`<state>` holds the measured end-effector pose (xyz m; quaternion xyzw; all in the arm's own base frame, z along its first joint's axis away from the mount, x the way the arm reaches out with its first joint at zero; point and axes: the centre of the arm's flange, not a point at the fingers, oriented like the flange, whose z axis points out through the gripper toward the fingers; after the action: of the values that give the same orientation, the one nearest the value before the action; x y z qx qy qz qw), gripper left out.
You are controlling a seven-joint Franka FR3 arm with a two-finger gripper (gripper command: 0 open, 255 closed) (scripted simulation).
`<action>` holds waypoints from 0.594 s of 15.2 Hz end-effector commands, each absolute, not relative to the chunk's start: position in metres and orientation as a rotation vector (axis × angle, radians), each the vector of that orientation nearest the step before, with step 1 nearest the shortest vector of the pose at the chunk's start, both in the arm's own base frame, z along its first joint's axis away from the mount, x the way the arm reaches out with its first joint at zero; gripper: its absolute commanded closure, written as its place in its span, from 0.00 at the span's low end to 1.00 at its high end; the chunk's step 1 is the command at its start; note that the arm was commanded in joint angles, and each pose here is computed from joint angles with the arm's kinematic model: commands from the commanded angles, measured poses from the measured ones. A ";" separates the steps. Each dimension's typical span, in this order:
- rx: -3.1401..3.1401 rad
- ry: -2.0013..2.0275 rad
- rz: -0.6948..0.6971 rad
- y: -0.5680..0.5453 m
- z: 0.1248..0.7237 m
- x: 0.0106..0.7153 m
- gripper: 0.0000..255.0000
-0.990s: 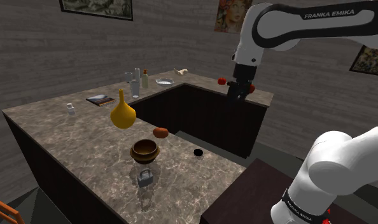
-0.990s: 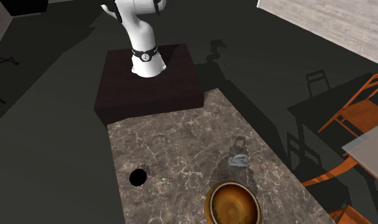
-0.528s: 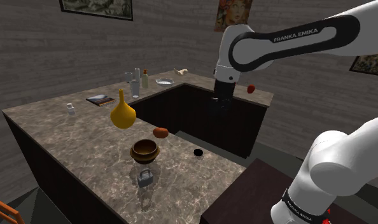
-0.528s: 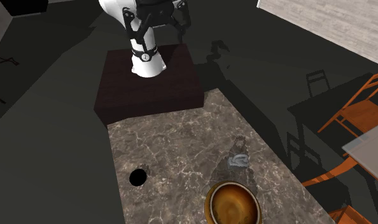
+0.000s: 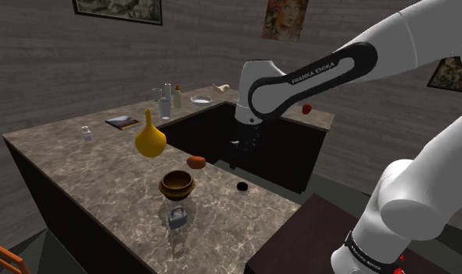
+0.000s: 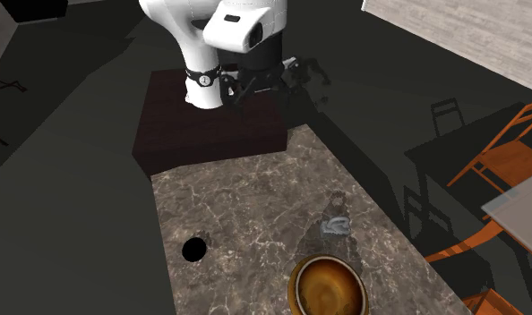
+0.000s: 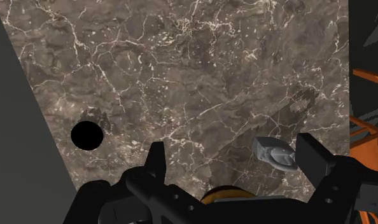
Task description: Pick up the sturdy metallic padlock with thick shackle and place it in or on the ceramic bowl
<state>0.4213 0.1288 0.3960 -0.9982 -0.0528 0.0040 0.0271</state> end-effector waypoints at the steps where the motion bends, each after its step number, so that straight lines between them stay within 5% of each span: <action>1: -3.087 -0.168 0.001 0.146 0.381 0.433 0.00; 9: -3.108 -0.190 -0.033 0.205 0.307 0.480 0.00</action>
<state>0.4729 0.1953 0.3160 -0.9980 -0.0602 -0.0086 0.0148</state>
